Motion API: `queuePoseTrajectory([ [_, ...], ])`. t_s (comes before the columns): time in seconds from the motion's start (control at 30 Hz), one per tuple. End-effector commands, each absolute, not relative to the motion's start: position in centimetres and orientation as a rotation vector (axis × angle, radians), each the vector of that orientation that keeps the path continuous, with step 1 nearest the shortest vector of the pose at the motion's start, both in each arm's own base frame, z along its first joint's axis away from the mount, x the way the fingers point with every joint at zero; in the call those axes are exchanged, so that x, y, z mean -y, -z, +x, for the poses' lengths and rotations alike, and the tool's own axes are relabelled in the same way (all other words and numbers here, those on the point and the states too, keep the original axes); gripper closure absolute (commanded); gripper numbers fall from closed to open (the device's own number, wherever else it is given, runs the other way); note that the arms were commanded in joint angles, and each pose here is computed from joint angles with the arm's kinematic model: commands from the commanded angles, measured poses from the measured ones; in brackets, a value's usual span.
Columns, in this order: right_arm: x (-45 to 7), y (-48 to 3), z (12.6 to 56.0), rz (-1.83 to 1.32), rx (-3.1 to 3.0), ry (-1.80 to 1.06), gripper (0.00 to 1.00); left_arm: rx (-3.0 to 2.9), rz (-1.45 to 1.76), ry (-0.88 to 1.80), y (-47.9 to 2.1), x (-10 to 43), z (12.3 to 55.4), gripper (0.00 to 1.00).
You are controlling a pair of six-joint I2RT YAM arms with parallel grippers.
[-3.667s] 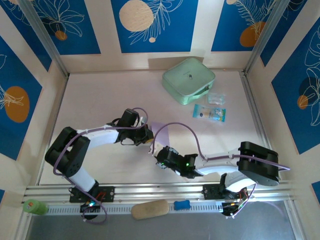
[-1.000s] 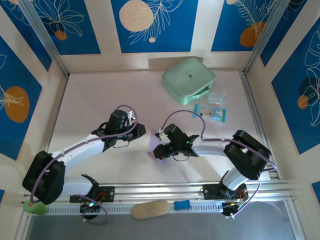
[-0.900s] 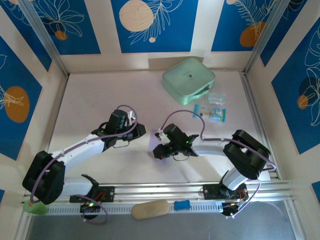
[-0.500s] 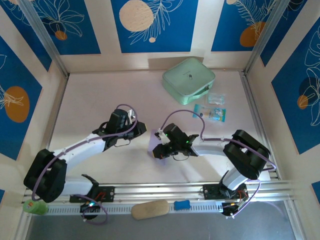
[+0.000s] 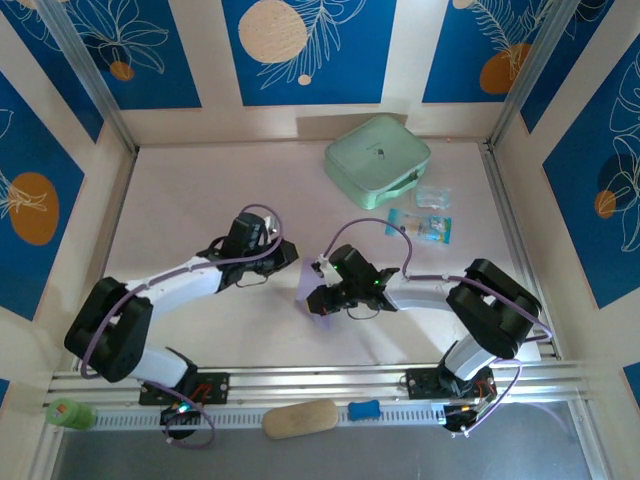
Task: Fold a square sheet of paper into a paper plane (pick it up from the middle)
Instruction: Third fold the triangle at the center of the table.
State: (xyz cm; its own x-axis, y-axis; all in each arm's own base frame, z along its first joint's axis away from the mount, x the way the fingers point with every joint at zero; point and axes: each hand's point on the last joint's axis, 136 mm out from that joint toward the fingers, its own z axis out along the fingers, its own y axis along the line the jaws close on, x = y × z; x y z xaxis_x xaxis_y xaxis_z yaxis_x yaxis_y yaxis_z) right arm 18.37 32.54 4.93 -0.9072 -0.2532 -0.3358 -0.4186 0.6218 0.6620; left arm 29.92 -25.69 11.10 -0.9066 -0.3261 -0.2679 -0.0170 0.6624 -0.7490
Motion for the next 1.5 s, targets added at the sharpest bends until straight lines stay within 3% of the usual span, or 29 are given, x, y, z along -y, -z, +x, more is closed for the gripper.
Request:
queuePoseTrajectory([
  [0.0, -32.6, -5.3, 17.9, -0.567, -2.631, -1.213, 0.96, -2.471, -0.254, 1.167, -12.2, 26.4, 30.9, 0.90],
  [1.47, -31.5, -4.7, 17.4, -0.595, -2.625, -1.198, 0.97, -2.736, -0.174, 1.267, -4.0, 30.2, 30.0, 0.92],
])
